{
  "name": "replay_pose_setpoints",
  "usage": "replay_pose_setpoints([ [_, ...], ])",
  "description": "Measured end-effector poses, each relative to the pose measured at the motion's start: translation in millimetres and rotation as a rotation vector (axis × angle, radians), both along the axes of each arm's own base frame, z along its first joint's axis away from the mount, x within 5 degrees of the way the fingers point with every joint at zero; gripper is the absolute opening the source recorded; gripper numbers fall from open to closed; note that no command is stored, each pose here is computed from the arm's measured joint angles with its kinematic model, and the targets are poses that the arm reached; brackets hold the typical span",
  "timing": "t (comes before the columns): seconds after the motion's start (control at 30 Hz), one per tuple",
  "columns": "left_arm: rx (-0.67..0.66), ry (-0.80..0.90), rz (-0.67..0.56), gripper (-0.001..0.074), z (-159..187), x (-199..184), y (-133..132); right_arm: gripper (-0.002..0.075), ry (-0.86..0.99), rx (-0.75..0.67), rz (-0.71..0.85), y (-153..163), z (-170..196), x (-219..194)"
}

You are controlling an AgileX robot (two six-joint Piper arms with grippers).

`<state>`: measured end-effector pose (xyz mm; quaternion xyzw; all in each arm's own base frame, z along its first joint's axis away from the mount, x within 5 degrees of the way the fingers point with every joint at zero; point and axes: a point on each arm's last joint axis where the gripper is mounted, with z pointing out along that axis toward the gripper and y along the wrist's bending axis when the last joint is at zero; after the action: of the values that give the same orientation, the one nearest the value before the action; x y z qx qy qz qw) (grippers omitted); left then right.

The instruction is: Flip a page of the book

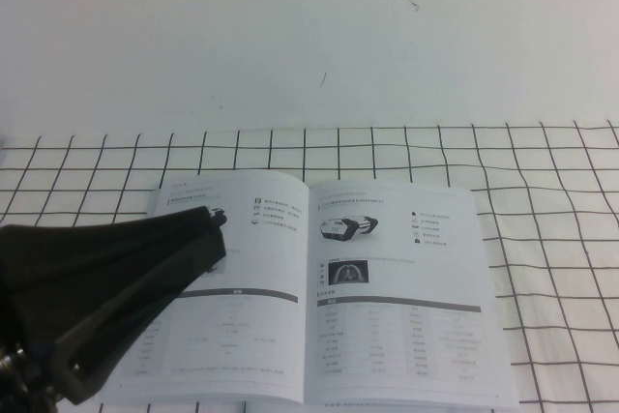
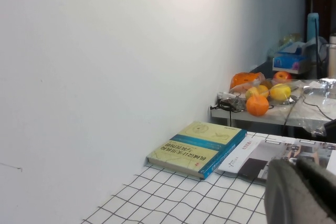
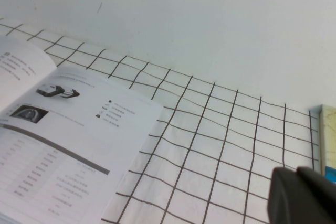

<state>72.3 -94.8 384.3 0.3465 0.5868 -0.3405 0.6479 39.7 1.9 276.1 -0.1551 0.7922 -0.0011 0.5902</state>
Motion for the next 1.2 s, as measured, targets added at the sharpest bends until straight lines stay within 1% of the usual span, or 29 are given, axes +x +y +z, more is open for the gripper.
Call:
replay_pose_setpoints([
  [0.07, -0.009, -0.001, 0.016, 0.0, 1, 1, 1, -0.0002, 0.0, 0.0, 0.0, 0, 0, 0],
  [0.13, -0.032, -0.008, 0.074, 0.0, 1, 3, 6, -0.0002, 0.0, 0.0, 0.0, 0, 0, 0],
  [0.2, -0.067, -0.006, 0.15, 0.0, -2, 3, 15, -0.0002, 0.002, -0.001, 0.0, 0, 0, 0],
  [0.3, -0.138, 0.013, 0.299, 0.0, -11, 4, 32, -0.0002, 0.013, -0.003, -0.002, 0, -1, 0],
  [0.43, -0.219, 0.05, 0.505, -0.0001, -32, 3, 54, -0.0002, 0.019, -0.005, -0.003, 0, -2, 0],
  [0.57, -0.247, 0.044, 0.639, -0.0001, -56, -5, 68, -0.0002, 0.023, -0.006, -0.004, 0, -2, -1],
  [0.63, -0.231, 0.026, 0.669, -0.0001, -65, -9, 71, -0.0002, 0.023, -0.006, -0.004, 0, -2, -1],
  [0.77, -0.153, -0.047, 0.688, -0.0001, -74, -14, 71, -0.0002, 0.023, -0.006, -0.004, 0, -2, -1],
  [0.9, -0.114, -0.059, 0.699, -0.0001, -81, -13, 72, -0.0002, 0.023, -0.006, -0.004, 0, -2, -1],
  [0.97, -0.069, -0.065, 0.706, 0.0, -85, -13, 72, -0.0002, 0.023, -0.006, -0.004, 0, -2, -1],
  [1.07, -0.034, -0.011, 0.696, -0.0001, -95, -12, 70, -0.0002, 0.023, -0.006, -0.004, 0, -2, -1],
  [1.1, -0.008, 0.0, 0.704, -0.0001, -98, -12, 71, -0.0002, 0.023, -0.006, -0.004, 0, -2, -1],
  [1.2, 0.002, 0.088, 0.74, -0.0001, -115, -8, 74, -0.0002, 0.023, -0.006, -0.004, 0, -2, -1],
])
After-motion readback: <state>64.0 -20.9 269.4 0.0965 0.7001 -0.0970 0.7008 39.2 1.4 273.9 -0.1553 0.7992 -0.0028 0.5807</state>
